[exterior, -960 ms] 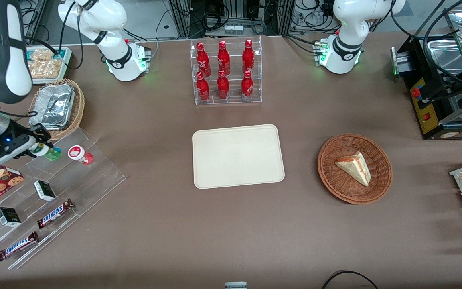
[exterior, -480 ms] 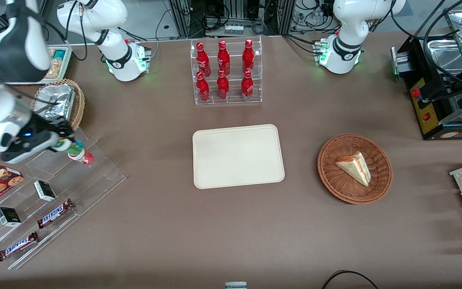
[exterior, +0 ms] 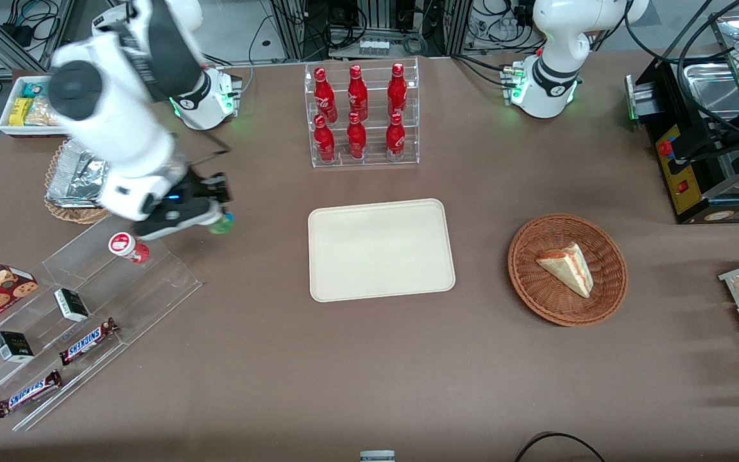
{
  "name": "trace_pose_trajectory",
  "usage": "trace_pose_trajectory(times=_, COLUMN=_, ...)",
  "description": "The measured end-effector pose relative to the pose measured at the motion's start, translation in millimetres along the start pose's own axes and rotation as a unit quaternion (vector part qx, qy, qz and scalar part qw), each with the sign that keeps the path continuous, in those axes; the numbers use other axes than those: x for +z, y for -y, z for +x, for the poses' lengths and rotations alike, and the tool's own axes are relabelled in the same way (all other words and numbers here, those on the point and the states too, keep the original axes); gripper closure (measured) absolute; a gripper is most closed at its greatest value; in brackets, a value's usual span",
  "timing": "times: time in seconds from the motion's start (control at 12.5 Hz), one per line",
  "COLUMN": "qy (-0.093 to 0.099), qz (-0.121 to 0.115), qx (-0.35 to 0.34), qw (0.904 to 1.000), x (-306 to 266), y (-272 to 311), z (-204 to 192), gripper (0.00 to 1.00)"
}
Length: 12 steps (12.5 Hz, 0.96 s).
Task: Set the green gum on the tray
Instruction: 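Carry the green gum tub with the right gripper over the cream tray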
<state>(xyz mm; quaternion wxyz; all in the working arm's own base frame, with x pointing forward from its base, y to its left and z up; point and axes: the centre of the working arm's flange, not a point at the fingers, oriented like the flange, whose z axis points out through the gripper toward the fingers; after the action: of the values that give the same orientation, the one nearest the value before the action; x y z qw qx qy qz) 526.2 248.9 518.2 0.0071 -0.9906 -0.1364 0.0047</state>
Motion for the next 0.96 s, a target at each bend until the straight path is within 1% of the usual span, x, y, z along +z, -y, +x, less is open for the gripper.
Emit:
trace_pose_trajectory(times=0.24, qy=0.01, qz=-0.01, qx=0.05, qw=0.9987, x=33.0, y=75.8, z=19.9, gripper=0.41)
trace_pose_trajectory(times=0.32, qy=0.006, qz=-0.012, qx=0.064, qw=0.9979, x=46.3, y=103.4, z=26.9, gripper=0.41)
trace_pose_trajectory(times=0.48, qy=-0.012, qz=-0.01, qx=0.081, qw=0.9966, x=79.5, y=165.6, z=38.4, gripper=0.41)
trace_pose_trajectory(times=0.72, qy=-0.016, qz=-0.015, qx=0.089, qw=0.9958, x=151.1, y=242.9, z=33.0, gripper=0.41)
trace_pose_trajectory(times=0.8, qy=-0.02, qz=-0.014, qx=0.091, qw=0.9956, x=174.7, y=259.9, z=30.8, gripper=0.41)
trace_pose_trajectory(times=0.96, qy=-0.028, qz=-0.012, qx=0.091, qw=0.9954, x=208.7, y=272.4, z=33.0, gripper=0.41)
